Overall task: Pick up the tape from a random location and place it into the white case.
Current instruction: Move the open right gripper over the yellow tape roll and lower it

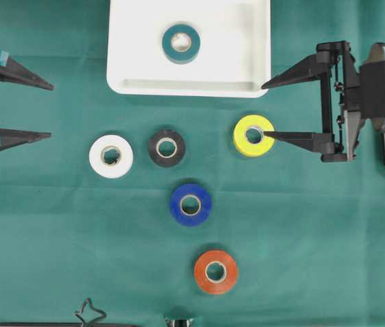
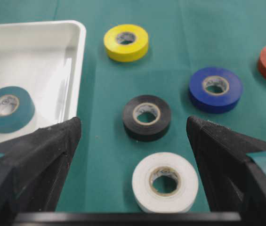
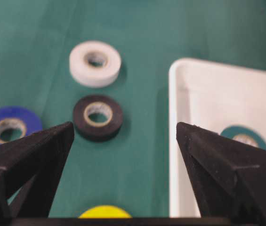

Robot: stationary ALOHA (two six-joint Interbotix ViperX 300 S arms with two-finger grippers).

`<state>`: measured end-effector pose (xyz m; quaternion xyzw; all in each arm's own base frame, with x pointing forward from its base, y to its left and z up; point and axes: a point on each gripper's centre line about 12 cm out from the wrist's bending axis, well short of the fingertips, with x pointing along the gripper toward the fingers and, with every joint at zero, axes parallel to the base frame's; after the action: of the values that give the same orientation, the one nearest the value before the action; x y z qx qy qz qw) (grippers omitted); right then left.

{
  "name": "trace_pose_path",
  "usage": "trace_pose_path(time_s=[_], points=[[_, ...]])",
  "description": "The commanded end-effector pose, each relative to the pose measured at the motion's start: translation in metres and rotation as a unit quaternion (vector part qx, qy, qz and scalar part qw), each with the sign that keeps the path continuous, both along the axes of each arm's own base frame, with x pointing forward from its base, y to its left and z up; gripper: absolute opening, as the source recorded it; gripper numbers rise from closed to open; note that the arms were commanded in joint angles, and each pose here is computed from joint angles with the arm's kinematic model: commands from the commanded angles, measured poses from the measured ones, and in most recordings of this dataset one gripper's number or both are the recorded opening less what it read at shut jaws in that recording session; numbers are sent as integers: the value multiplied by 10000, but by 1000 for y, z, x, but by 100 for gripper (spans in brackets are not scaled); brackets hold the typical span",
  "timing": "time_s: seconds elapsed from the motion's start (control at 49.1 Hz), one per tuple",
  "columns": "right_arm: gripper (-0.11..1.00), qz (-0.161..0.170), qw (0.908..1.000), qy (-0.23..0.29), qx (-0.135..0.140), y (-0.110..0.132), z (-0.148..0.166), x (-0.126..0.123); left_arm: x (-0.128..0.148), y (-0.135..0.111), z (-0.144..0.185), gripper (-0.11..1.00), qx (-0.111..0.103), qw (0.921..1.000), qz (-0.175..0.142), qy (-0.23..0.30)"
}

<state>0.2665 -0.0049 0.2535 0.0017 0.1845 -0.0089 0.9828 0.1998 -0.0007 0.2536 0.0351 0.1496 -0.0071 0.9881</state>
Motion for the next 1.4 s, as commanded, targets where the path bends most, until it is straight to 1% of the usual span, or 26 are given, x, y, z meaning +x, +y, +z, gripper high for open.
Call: trace_pose_path(time_s=[0.0,0.183,0.326,0.448,0.59,0.733,0.814,0.957,1.384], points=[[91,-35,9999,113,106,1,11,6,2,0,3,95,-22,10000,-2,-38],[91,-157,9956,882,280,-1,10,14,2,0,3,95,-22,10000,-2,-38],[91,-189,9892,1422,297,-1,9,21,2,0,3,95,-22,10000,-2,-38],[91,-258,9799,1948,346,-1,7,26,2,0,3,95,-22,10000,-2,-38],[91,-332,9648,2580,398,-1,3,29,2,0,3,95,-15,10000,-4,-38],[91,-407,9505,3047,451,-1,1,29,2,0,3,95,-15,10000,-4,-38],[91,-385,9444,3237,434,1,2,30,2,-1,3,95,-15,10000,-12,-38],[91,-322,9403,3363,407,6,9,30,2,0,3,95,-15,10000,-4,-38],[91,-307,9434,3277,404,7,9,33,2,0,3,95,-15,10000,-4,-38]])
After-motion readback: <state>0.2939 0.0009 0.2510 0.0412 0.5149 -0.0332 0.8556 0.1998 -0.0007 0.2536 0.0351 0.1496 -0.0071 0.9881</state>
